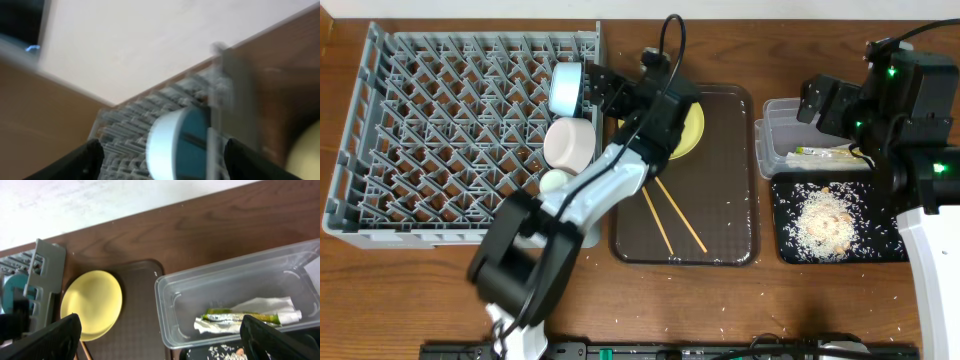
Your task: Sort waste into correct bins and load items into the dishwasher
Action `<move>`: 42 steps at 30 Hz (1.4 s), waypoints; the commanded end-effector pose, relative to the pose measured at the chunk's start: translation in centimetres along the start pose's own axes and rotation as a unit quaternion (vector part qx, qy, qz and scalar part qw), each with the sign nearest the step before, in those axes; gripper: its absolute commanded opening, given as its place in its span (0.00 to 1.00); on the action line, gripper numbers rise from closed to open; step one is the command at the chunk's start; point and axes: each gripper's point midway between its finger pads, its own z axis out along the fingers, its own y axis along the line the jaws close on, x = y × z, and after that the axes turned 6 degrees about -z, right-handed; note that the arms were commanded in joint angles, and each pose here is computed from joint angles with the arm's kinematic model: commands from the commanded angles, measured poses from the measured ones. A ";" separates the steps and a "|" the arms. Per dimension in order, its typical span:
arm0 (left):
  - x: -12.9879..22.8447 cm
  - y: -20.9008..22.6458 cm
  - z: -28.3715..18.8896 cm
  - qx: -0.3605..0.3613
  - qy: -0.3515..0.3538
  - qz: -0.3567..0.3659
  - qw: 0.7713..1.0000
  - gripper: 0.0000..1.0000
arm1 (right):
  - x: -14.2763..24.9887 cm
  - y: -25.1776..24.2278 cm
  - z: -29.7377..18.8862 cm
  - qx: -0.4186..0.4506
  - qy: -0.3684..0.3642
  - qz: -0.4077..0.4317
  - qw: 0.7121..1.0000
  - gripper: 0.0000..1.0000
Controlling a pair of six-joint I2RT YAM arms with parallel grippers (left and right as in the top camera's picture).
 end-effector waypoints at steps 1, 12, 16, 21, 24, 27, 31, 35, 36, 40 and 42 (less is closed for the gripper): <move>-2.0 -3.2 -3.6 0.202 -0.001 -0.129 0.971 0.78 | -0.3 -0.4 0.1 0.009 -0.003 0.008 1.000 0.99; 0.8 -9.1 -9.0 0.435 0.224 -0.370 0.790 0.68 | -0.3 -0.4 0.1 0.009 -0.003 0.008 1.000 0.99; 2.1 -11.5 -8.8 0.428 0.246 -0.375 0.784 0.63 | -0.3 -0.4 0.1 0.009 -0.003 0.008 1.000 0.99; 4.0 -14.5 -8.0 0.419 0.272 -0.382 0.778 0.62 | -0.3 -0.4 0.1 0.009 -0.003 0.008 1.000 0.99; 5.3 -16.4 -8.0 0.420 0.281 -0.370 0.779 0.62 | -0.3 -0.4 0.1 0.009 -0.003 0.008 1.000 0.99; 6.2 -18.2 -8.3 0.424 0.286 -0.360 0.780 0.63 | -0.3 -0.4 0.1 0.009 -0.003 0.008 1.000 0.99; 6.7 -19.3 -9.0 0.427 0.292 -0.356 0.778 0.62 | -0.3 -0.4 0.1 0.009 -0.003 0.008 1.000 0.99; 6.9 -20.0 -10.1 0.436 0.302 -0.356 0.769 0.63 | -0.3 -0.4 0.1 0.009 -0.003 0.008 1.000 0.99; 6.9 -20.2 -10.4 0.441 0.304 -0.353 0.767 0.62 | -0.3 -0.4 0.1 0.009 -0.003 0.008 1.000 0.99; 7.1 -21.1 -11.8 0.464 0.316 -0.343 0.753 0.62 | -0.3 -0.4 0.1 0.009 -0.003 0.008 1.000 0.99; 7.0 -21.2 -12.1 0.468 0.316 -0.341 0.752 0.62 | -0.3 -0.4 0.1 0.009 -0.003 0.008 1.000 0.99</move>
